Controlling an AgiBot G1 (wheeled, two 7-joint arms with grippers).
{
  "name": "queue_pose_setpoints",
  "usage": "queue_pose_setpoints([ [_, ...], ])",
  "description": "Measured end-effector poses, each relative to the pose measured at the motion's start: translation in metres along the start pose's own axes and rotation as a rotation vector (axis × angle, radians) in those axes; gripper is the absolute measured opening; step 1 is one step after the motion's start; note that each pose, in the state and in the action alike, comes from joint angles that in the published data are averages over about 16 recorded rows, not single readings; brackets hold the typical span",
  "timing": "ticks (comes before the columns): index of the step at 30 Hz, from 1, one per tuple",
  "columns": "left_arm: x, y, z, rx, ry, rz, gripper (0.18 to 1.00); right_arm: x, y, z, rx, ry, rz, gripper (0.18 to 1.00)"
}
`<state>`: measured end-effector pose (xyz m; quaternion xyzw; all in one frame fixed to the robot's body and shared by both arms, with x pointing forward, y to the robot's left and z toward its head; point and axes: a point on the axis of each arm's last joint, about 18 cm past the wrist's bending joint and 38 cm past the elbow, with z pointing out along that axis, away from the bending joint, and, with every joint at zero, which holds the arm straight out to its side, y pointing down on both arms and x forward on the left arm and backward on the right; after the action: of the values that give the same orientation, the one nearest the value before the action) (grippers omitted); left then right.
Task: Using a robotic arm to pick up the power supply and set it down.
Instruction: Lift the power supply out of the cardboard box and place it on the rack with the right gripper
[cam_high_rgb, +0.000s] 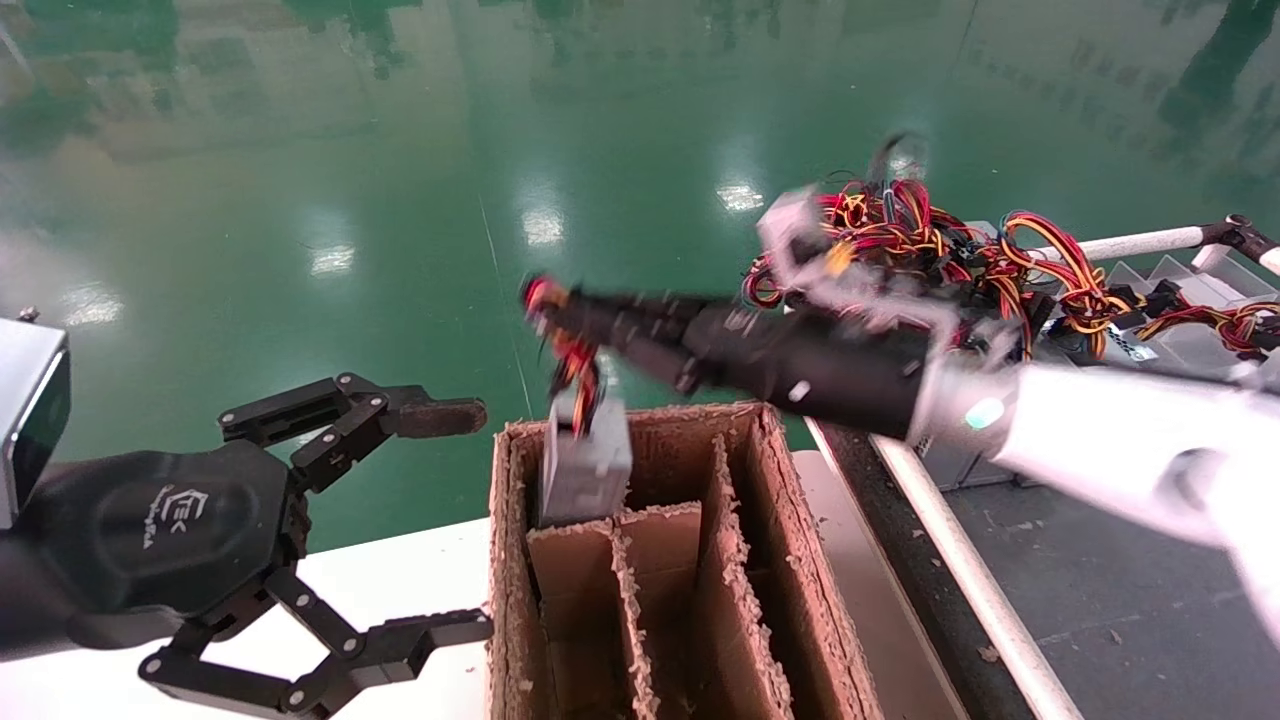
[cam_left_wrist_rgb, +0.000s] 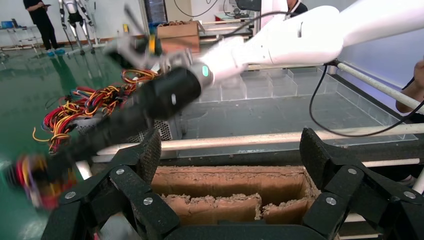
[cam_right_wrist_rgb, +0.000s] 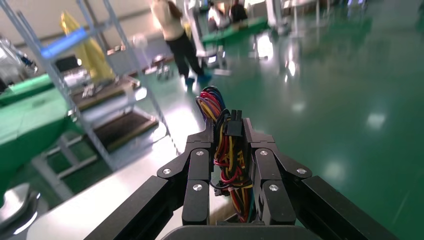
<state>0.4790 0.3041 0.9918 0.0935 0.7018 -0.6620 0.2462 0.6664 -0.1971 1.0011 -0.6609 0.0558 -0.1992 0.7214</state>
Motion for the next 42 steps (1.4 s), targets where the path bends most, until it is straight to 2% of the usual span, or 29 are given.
queue_pose_setpoints([
  [10, 0.000, 0.000, 0.000, 0.000, 0.000, 0.000, 1.001, 0.003, -0.064, -0.054, 0.085, 0.015, -0.123, 0.295],
  [20, 0.000, 0.000, 0.000, 0.000, 0.000, 0.000, 1.001, -0.007, -0.103, -0.117, 0.080, 0.041, -0.221, 0.295],
  [32, 0.000, 0.000, 0.000, 0.000, 0.000, 0.000, 1.001, -0.029, -0.112, -0.196, 0.015, 0.107, -0.266, 0.291],
  [42, 0.000, 0.000, 0.000, 0.000, 0.000, 0.000, 1.001, -0.047, -0.109, -0.261, -0.033, 0.219, -0.327, 0.290],
])
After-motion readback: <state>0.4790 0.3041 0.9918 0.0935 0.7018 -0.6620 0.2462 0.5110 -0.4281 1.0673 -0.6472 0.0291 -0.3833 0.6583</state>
